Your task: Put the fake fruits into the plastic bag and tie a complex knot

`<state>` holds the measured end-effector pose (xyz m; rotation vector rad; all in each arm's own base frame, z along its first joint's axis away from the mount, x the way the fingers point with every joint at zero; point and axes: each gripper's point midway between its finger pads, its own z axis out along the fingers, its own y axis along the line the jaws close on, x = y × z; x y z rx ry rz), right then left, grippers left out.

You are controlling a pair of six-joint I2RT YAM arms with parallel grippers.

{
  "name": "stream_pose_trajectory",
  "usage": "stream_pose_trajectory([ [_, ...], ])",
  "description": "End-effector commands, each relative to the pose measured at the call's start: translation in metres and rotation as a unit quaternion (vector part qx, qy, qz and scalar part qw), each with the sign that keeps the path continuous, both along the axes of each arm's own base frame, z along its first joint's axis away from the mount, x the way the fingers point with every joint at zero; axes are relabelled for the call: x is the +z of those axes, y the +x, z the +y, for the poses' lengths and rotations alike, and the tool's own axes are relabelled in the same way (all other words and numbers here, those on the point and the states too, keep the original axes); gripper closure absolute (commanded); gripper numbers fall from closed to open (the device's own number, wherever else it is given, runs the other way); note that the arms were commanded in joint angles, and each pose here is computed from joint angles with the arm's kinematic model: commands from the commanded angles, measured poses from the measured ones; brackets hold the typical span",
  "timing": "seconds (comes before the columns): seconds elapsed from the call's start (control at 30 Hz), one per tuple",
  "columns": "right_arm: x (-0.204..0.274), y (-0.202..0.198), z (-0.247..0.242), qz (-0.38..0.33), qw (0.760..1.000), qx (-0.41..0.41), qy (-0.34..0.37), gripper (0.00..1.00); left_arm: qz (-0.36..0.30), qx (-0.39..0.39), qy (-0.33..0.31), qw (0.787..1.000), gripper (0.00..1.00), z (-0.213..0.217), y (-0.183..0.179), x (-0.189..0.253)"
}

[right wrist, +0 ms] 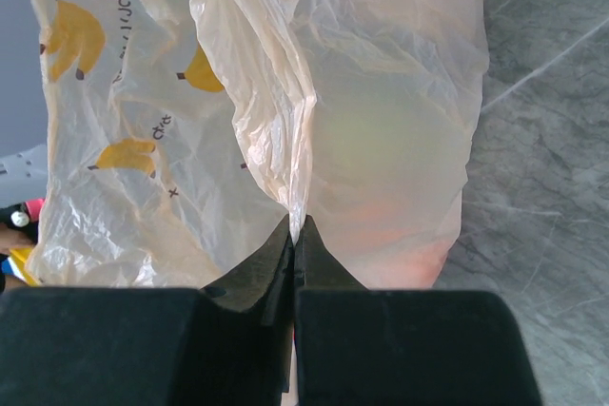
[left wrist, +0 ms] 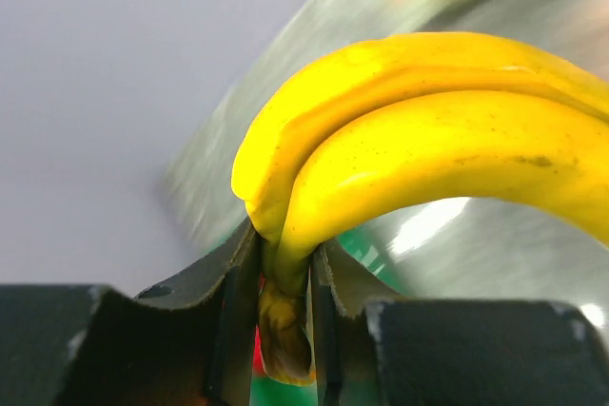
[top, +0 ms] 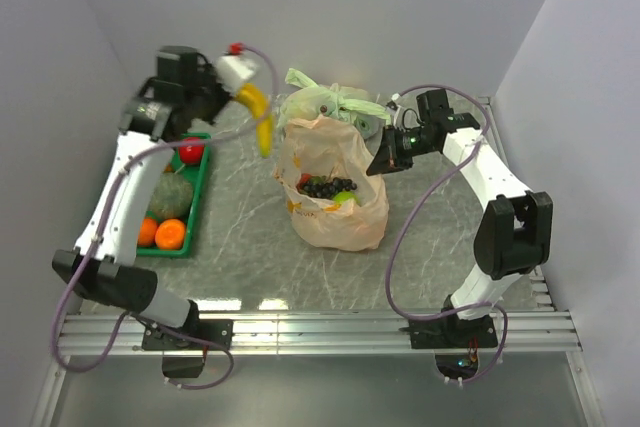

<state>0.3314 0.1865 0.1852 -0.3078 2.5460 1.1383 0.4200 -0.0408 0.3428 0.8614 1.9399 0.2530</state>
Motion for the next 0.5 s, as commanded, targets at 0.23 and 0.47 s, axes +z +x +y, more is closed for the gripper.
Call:
stream_pose_trajectory([
  [0.23, 0.029, -0.009, 0.006, -0.042, 0.998, 0.009, 0.041, 1.00, -0.076, -0.060, -0.039, 0.995, 1.00, -0.213, -0.059, 0.003],
  [0.47, 0.034, -0.009, 0.008, -0.045, 0.998, 0.007, 0.049, 1.00, -0.069, -0.088, 0.058, 0.992, 1.00, -0.254, -0.079, -0.055],
])
